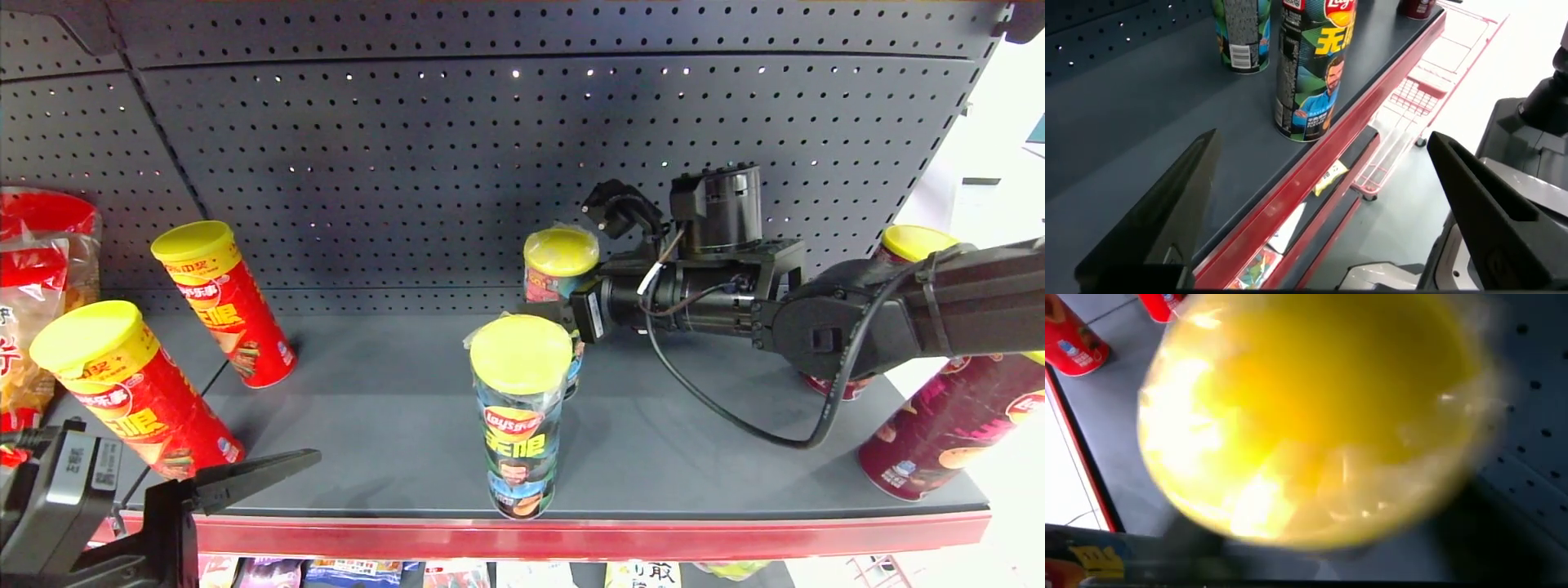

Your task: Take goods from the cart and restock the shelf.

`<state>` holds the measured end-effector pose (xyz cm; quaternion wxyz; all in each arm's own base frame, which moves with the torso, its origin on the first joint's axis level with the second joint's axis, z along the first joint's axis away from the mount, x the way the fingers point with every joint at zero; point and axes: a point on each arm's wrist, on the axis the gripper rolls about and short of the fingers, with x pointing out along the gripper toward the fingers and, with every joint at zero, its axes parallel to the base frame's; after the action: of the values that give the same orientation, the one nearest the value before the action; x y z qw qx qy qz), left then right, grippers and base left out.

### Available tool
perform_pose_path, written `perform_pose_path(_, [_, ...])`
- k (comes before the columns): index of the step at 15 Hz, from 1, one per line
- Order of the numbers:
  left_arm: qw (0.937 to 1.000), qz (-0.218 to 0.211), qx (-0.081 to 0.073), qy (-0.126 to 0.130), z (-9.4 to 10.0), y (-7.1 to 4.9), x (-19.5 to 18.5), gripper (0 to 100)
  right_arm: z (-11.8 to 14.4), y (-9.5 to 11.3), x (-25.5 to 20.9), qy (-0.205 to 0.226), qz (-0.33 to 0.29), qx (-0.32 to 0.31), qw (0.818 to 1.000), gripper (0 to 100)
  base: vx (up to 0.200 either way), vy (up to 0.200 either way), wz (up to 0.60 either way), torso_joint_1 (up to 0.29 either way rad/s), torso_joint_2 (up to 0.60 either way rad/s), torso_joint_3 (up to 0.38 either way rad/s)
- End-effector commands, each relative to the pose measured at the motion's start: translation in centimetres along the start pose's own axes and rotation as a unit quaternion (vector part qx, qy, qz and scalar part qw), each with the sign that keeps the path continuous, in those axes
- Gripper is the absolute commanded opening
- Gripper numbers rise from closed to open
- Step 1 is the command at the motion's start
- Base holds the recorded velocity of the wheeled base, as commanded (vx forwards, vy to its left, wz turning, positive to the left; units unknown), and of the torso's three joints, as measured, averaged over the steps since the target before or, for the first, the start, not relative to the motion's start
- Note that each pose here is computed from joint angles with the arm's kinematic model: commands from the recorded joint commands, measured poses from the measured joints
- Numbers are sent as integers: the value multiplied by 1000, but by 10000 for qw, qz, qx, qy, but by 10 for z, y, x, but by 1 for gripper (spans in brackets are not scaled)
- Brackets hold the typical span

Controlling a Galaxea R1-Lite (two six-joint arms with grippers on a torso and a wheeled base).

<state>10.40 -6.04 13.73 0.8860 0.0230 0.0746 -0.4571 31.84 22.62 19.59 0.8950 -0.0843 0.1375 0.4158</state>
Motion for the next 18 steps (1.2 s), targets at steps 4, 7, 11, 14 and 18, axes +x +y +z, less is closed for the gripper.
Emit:
perform_pose_path(4, [10000,-11,-29,50,-1,1,2,100,0,8,-21,-34,-38,-14,10000,100,0,0,0,0,0,0])
perform_pose_path(7, [9999,0,-64,111,-3,2,4,100,2,13,-45,-78,-112,28,9999,100,0,0,0,0,0,0])
perform_pose_path(11, [9998,-4,-106,184,0,7,12,100,0,17,-74,-103,-252,47,9996,100,0,0,0,0,0,0])
perform_pose_path(14, [9997,-7,-121,224,1,10,17,100,0,22,-96,-145,-294,73,9994,100,0,0,0,0,0,0])
perform_pose_path(18, [9988,158,-208,418,-3,14,24,100,-2,27,-129,-288,-469,58,9985,100,0,0,0,0,0,0])
